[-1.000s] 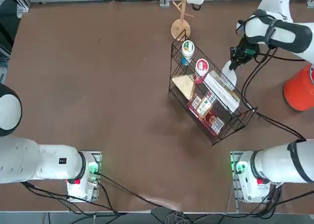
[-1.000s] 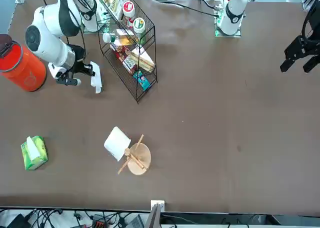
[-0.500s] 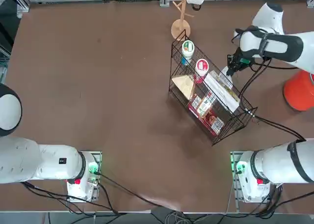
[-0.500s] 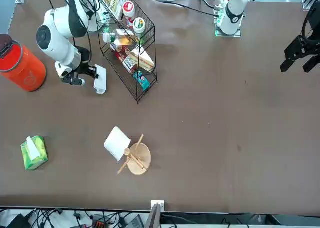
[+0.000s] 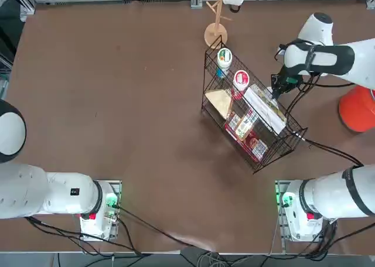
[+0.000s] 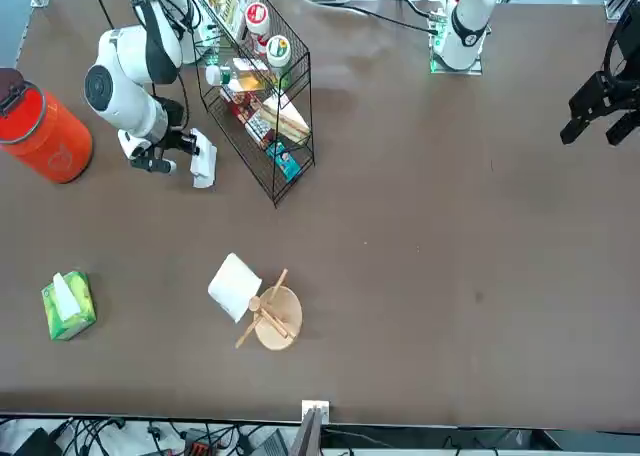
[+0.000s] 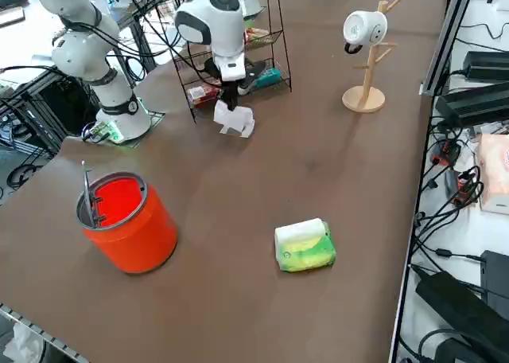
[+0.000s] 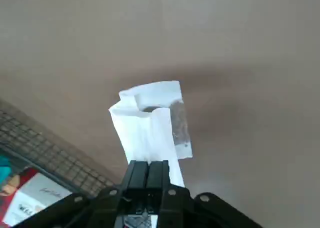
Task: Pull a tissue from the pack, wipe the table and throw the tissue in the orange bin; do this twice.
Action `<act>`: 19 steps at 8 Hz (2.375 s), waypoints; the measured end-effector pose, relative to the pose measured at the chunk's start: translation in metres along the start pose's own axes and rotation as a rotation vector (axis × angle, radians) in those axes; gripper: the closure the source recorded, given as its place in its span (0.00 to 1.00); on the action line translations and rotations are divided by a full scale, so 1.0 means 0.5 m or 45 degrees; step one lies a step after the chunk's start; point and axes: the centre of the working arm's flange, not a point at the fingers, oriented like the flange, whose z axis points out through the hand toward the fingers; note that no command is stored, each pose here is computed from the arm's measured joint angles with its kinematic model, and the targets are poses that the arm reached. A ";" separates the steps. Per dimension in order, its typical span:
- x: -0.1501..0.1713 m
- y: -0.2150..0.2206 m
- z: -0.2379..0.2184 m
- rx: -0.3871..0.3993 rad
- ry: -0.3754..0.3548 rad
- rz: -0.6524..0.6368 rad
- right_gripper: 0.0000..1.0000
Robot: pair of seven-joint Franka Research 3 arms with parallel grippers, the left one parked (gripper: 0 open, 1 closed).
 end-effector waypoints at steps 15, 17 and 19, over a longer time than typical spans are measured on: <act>0.011 -0.095 0.151 -0.141 0.110 0.073 0.99; 0.010 -0.110 0.148 -0.134 0.128 0.099 0.99; 0.012 -0.111 0.146 -0.134 0.130 0.086 0.99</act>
